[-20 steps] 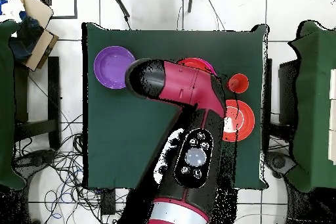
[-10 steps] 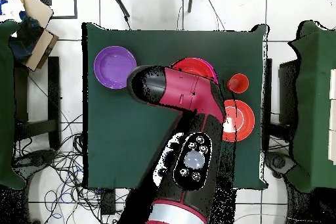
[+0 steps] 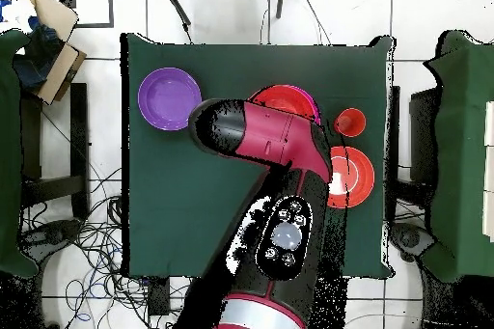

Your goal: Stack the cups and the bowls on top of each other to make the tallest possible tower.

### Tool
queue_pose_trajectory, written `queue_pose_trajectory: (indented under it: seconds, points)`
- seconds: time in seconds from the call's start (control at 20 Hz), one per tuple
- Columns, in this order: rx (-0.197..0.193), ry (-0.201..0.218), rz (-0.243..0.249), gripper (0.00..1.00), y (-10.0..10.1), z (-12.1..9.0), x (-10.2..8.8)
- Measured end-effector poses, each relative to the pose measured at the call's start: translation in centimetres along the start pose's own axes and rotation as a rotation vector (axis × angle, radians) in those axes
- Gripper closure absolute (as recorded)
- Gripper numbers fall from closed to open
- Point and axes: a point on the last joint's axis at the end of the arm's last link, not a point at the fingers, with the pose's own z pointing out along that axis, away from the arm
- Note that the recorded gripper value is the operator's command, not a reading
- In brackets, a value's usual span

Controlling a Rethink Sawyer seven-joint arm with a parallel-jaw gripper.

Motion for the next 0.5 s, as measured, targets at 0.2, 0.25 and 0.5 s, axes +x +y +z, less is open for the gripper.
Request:
queue_pose_trajectory:
  seconds: [0.2,0.25,0.5]
  points:
    - [-0.001,-0.011,0.001,1.00,-0.03,0.08,-0.07]
    - [-0.001,-0.013,0.001,1.00,-0.05,0.10,-0.08]
    - [-0.003,-0.031,0.006,1.00,-0.37,0.34,-0.27]
